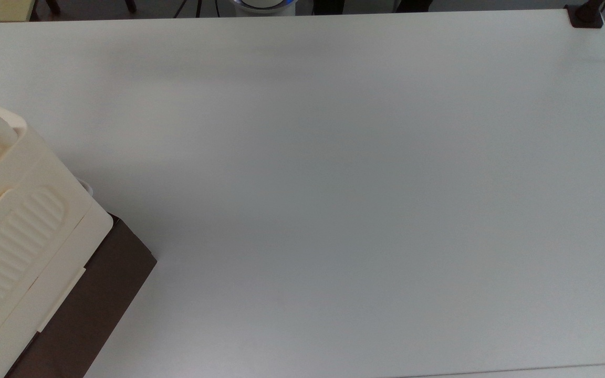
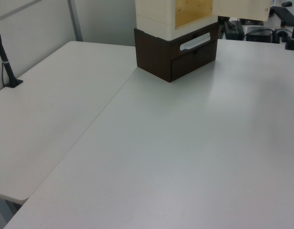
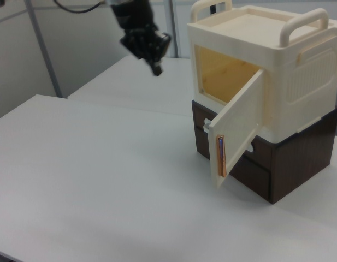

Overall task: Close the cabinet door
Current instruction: 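Lower the gripper against the door and push it toward the cabinet opening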

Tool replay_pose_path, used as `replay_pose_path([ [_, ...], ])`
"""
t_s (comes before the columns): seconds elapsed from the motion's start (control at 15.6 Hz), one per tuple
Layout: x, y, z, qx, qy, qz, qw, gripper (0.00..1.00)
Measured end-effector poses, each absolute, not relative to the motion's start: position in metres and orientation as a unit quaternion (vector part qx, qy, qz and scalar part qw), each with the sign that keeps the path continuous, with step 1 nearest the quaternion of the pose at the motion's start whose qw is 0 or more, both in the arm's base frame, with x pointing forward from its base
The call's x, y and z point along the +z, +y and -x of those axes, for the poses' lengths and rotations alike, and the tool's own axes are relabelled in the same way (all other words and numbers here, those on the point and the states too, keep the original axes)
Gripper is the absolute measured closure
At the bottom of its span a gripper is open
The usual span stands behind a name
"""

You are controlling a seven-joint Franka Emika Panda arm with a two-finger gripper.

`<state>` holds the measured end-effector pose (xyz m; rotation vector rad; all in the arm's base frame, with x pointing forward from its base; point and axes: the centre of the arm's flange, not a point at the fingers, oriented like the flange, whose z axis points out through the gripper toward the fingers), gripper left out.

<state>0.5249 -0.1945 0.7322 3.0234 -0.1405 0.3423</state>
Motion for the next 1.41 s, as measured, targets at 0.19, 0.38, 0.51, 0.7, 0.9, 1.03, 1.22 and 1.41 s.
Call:
replay_pose_path([
  [0.19, 0.747, -0.255, -0.505, 0.162, -0.089, -0.981, 0.053, 0.99],
  [0.38, 0.752, -0.304, -0.487, 0.19, -0.132, -0.97, 0.073, 0.99],
  [0.51, 0.751, -0.335, -0.475, 0.2, -0.159, -0.963, 0.086, 0.99],
  [0.7, 0.742, -0.374, -0.459, 0.202, -0.193, -0.955, 0.101, 0.99],
  [0.9, 0.727, -0.406, -0.446, 0.188, -0.205, -0.954, 0.111, 0.99],
  [1.03, 0.721, -0.416, -0.44, 0.179, -0.192, -0.958, 0.117, 0.99],
  [1.22, 0.711, -0.42, -0.439, 0.168, -0.179, -0.963, 0.114, 0.99],
  [1.41, 0.704, -0.411, -0.449, 0.164, -0.164, -0.967, 0.106, 0.99],
])
